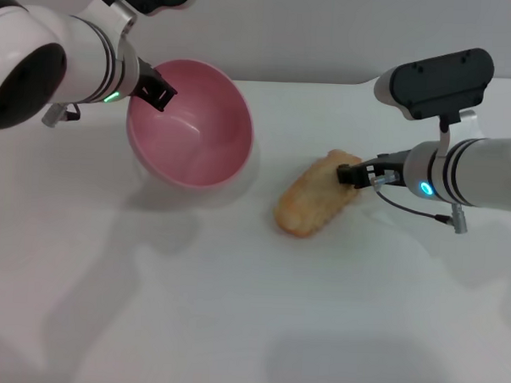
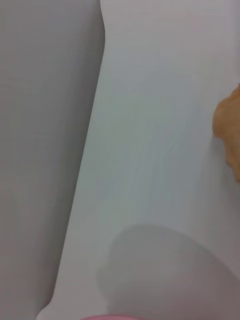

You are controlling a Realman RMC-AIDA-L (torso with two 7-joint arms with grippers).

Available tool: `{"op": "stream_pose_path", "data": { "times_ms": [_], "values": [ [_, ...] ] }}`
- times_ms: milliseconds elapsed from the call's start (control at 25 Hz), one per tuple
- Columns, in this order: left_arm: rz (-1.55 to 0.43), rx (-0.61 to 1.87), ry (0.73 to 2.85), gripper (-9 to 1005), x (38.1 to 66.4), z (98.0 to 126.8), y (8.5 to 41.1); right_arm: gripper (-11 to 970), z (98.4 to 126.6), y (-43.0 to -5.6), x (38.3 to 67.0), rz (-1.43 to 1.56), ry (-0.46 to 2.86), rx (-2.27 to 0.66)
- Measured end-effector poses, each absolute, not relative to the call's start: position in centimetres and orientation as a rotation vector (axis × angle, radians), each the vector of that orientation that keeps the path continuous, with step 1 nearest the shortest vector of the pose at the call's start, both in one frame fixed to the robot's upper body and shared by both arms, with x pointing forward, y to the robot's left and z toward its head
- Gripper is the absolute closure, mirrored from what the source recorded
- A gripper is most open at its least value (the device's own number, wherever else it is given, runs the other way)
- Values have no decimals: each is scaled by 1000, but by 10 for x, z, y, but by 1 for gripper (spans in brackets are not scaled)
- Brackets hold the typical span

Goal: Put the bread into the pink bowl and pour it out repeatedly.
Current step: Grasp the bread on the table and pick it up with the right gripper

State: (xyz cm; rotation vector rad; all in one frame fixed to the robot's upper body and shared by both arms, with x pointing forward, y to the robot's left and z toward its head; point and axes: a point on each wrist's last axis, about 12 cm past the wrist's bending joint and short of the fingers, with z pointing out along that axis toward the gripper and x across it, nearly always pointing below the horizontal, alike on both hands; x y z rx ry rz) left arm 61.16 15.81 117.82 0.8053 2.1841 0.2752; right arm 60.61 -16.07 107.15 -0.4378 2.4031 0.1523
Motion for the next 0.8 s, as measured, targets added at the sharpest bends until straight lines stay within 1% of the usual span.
{"op": "stream_pose_path", "data": {
  "times_ms": [240, 360, 800],
  "values": [
    [277, 806, 2183, 947, 612, 1178, 158, 299, 1068, -160, 604, 165, 2422, -437],
    [277, 806, 2183, 947, 612, 1179, 158, 534, 1067, -159, 603, 153, 2420, -472],
    [274, 814, 2180, 947, 611, 1179, 156, 730, 1068, -159, 598, 147, 2403, -518]
  ]
}}
